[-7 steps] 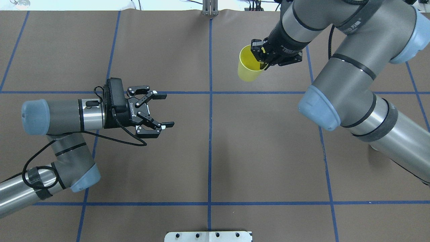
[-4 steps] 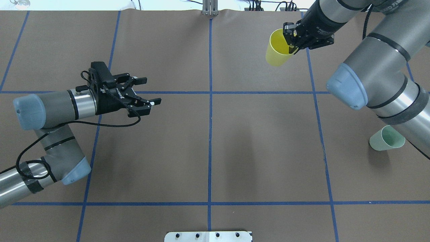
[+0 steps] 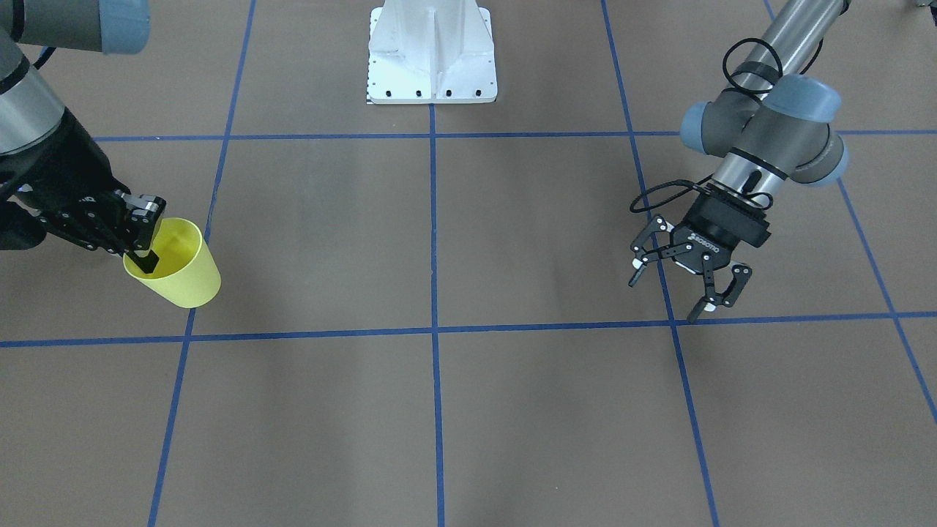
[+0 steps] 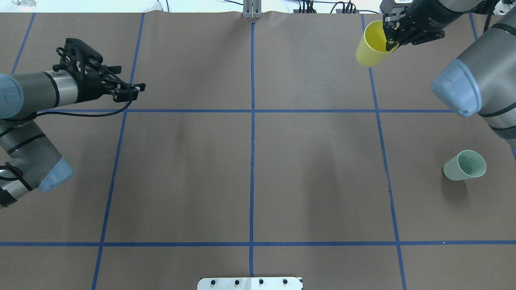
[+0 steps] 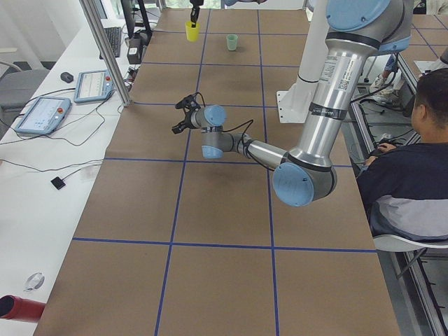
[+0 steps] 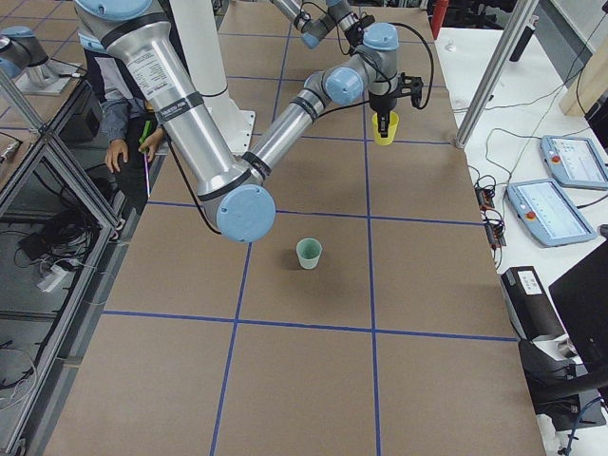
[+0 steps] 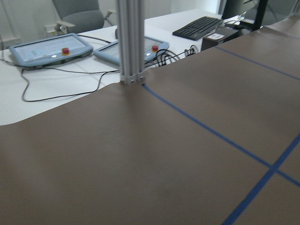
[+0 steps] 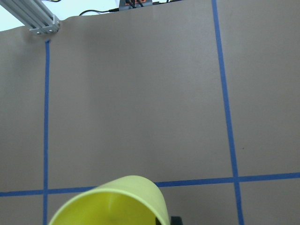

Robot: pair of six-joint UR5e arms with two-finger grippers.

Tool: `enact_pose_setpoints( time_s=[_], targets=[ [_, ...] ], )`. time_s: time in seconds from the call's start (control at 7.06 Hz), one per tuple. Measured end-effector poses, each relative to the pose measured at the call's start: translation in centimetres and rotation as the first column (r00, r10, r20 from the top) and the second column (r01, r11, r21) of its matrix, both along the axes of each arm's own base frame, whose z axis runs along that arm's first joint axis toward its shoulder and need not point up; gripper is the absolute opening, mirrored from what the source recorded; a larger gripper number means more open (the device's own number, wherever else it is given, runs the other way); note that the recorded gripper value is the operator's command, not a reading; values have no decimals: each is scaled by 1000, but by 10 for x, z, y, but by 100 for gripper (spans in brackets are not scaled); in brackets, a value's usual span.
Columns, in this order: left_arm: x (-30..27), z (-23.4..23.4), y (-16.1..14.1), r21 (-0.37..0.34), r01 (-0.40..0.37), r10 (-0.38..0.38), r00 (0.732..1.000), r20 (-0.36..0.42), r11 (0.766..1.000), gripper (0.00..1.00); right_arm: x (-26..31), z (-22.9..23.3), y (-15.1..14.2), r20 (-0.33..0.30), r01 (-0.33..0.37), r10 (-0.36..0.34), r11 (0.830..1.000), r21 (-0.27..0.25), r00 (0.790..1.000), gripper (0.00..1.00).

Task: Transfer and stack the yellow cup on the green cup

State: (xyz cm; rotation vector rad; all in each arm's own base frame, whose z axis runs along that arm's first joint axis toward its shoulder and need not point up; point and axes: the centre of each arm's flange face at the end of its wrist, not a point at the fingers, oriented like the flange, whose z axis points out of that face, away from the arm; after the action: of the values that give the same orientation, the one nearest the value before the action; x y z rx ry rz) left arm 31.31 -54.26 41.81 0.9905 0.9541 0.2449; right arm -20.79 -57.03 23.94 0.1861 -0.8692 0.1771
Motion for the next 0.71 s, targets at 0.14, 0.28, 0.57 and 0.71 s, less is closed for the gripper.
enact_pose_setpoints(
  time_s=[0.14,0.28,0.57,0.71],
  targets=[
    [-36,23,-15,-72,1,4,998,66,997,100,15,13,0,-12,10,-10,1000,12,1000,0],
    [-78,48,-25,-119,-12,29,989,143,993,100,32,28,2,-23,33,-33,999,26,999,0],
    [-170,87,-40,-163,-74,119,951,287,984,100,62,65,6,-63,97,-93,993,66,994,0],
    [-217,101,-46,-179,-120,177,922,344,976,100,75,85,10,-79,128,-122,989,76,989,0]
  ],
)
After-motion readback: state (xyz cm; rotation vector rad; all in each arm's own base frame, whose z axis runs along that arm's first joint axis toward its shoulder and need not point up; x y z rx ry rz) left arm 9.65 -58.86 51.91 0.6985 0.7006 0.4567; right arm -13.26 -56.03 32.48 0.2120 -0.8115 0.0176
